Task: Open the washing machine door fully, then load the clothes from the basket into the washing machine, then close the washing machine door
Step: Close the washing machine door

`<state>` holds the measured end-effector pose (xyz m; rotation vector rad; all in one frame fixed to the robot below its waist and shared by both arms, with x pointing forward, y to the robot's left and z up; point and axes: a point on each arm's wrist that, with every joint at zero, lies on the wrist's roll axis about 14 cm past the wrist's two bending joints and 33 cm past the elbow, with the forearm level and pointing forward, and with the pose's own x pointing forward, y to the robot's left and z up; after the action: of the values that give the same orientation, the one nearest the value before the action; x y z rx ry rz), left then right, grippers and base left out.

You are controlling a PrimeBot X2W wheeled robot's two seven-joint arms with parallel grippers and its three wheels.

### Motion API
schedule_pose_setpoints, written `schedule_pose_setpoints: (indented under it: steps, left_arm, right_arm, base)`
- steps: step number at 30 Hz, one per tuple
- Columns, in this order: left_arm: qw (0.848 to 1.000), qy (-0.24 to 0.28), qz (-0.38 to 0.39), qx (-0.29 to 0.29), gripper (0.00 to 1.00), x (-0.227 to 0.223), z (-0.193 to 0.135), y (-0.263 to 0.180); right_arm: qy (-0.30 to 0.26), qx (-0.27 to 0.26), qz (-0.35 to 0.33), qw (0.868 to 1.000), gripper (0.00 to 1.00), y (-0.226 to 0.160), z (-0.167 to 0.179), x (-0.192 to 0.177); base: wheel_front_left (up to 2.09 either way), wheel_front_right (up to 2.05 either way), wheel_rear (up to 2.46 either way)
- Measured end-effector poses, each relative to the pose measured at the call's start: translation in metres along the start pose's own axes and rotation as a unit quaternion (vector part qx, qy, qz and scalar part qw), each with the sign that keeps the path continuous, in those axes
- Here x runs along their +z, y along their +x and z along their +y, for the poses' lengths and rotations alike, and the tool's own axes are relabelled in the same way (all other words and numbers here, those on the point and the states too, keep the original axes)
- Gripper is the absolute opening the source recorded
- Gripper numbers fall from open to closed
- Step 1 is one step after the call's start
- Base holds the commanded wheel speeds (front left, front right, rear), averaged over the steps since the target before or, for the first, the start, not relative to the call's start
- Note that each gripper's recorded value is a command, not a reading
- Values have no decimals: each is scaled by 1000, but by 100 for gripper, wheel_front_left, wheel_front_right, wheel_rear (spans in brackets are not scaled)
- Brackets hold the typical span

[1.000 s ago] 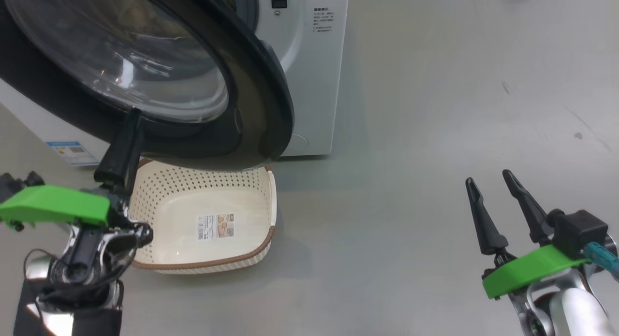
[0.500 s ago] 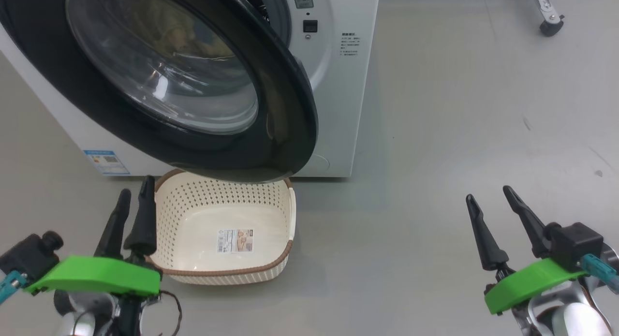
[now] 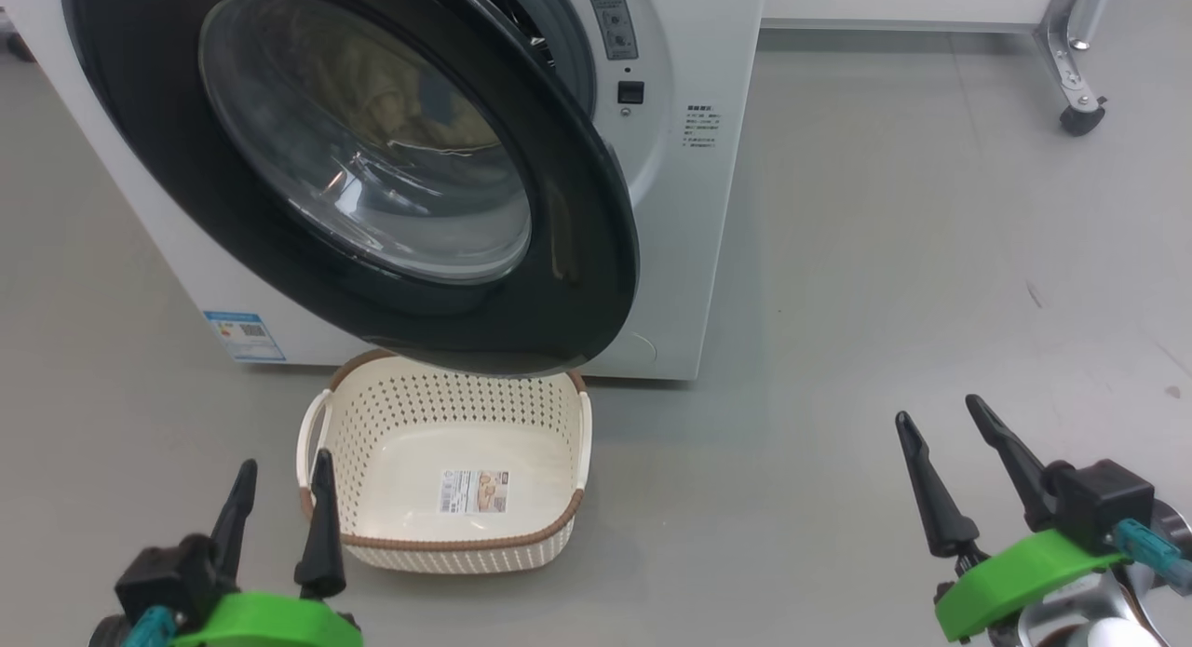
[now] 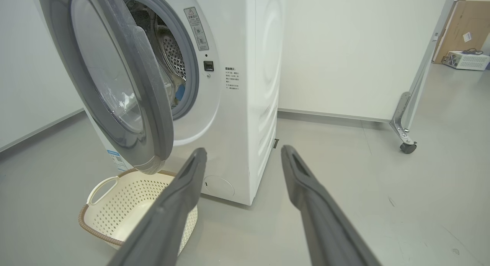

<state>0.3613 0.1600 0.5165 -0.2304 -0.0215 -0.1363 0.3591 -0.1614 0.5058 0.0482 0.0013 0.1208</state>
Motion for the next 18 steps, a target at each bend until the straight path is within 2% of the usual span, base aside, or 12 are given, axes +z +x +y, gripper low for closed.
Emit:
schedule_pose_setpoints:
  steps: [8, 18]
  left_arm:
    - [999, 50, 13, -4, 100, -13, -4, -7]
    - [999, 51, 10, -3, 100, -14, -3, -9]
  right_arm:
    - [0, 0, 12, 1000, 100, -6, 1, -5]
    - [0, 0, 8, 1000, 100, -8, 1, -2]
  base:
    - [0, 0, 0]
    - [0, 0, 0]
